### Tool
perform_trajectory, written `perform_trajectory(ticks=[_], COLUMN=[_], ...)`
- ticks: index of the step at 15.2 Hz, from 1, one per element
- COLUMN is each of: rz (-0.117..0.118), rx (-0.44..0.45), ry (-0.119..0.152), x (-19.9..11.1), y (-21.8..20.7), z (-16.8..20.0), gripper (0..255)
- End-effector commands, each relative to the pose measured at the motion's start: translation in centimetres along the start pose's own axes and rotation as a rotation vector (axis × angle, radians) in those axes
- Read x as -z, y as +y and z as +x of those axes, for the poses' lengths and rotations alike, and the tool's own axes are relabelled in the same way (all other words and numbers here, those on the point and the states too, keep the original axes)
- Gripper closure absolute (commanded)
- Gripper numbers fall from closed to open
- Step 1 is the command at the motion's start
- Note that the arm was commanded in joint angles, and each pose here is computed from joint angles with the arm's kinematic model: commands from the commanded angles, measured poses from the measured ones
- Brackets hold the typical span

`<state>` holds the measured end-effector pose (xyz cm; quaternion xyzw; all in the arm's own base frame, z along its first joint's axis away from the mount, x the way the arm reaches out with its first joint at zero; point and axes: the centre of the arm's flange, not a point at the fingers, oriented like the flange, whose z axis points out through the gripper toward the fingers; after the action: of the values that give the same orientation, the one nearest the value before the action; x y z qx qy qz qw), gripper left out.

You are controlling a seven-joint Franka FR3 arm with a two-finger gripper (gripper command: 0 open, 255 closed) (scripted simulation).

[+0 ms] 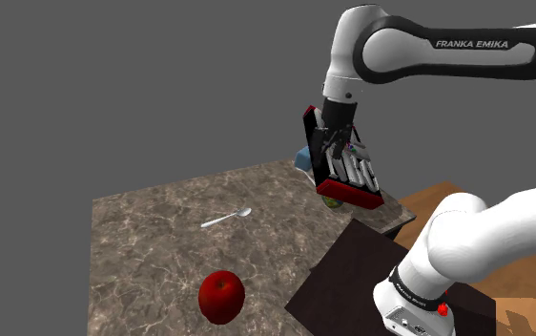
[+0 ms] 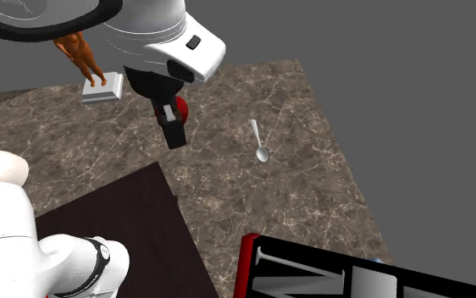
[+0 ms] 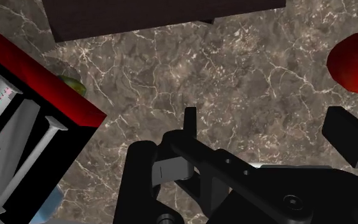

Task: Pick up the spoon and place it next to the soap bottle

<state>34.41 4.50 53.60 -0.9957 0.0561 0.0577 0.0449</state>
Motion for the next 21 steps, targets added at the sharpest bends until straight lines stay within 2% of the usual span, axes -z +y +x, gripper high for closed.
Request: perform_trajectory(ticks=[1, 21], rz=[0.0, -0.005], rx=[-0.019, -0.202], ry=[0.001, -0.012], x=[-2.0, -21.0], y=[-0.3, -2.2], z=[1.8, 20.2], gripper=[0, 0])
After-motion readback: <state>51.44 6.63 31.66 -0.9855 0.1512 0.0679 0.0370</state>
